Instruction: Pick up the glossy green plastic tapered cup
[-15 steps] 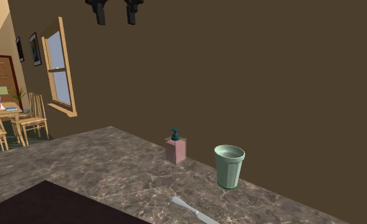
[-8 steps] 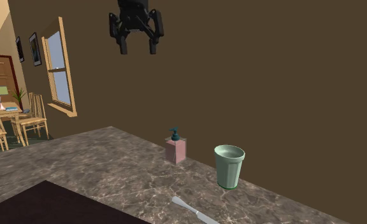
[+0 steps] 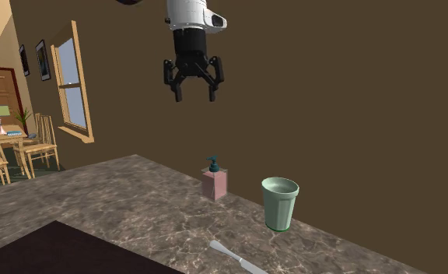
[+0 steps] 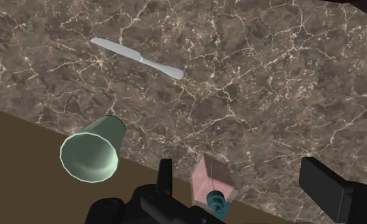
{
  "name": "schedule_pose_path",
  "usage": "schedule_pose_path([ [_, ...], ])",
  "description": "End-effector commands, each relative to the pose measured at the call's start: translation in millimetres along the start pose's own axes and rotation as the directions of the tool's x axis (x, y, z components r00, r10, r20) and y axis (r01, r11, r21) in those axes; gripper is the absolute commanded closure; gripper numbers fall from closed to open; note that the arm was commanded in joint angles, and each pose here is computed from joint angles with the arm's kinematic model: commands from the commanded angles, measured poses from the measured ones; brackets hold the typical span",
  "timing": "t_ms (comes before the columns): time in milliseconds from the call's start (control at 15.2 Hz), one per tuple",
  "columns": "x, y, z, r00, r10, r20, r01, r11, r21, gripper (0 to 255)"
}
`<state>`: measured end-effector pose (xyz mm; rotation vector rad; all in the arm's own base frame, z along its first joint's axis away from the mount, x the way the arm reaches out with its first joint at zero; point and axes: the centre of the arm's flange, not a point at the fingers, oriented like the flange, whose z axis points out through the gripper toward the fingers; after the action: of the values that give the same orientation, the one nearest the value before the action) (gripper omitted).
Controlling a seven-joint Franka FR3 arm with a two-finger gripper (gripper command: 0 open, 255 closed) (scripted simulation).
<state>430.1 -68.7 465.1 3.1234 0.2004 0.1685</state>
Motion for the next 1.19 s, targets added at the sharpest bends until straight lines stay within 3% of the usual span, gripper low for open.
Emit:
schedule_pose_path([
  [0,12,11,22,1.000,-0.008,0.006,0.009,1.000,-0.013,0],
  [1122,99,100,205,0.995,-0.071,0.065,0.078,0.991,-0.113,0],
])
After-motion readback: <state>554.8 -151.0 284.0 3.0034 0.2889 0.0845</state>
